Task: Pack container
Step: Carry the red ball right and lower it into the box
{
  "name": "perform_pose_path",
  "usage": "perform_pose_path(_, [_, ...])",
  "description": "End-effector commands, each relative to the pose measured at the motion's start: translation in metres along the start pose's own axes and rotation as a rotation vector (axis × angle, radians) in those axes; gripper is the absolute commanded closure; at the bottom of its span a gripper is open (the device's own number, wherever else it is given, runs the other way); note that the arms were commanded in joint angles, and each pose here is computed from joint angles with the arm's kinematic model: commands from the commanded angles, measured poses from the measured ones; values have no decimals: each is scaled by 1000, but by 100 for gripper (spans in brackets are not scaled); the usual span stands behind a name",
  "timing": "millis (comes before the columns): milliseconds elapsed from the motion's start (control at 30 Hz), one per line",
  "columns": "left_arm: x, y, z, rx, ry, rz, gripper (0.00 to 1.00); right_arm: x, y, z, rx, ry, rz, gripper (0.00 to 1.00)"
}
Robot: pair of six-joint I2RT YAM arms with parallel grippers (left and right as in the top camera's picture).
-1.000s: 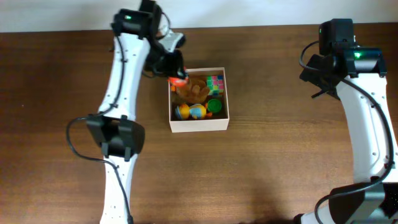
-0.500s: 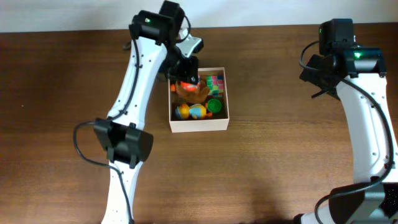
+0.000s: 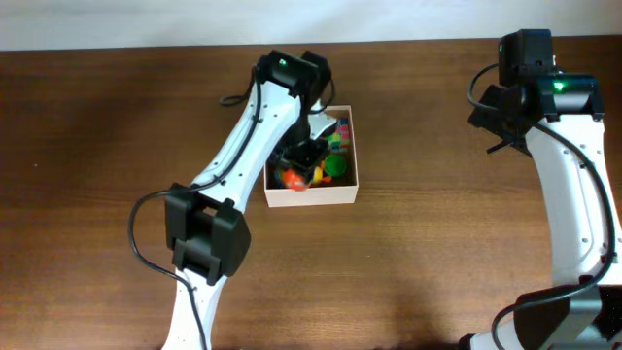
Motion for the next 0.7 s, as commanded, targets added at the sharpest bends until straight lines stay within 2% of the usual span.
perform_pose_path(0, [1,5,8,35,-54,-17,67,1,0,-3,-6,5,4,1])
perform_pose_path(300, [20,3,6,33,-150,-32,69,1,0,-3,-6,5,4,1])
perform_pose_path(667, [26,-9,6,-35,-184,-53,68,1,0,-3,-6,5,4,1])
Point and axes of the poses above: each gripper's point midway between its finger pads, its own z axis back along the fingers, its own y axis along the line the jaws close on, x = y × z, the point moved 6 cm from there along z, back along the fingers, and after that the axes turned 8 degrees about z, right-handed, at the moved point
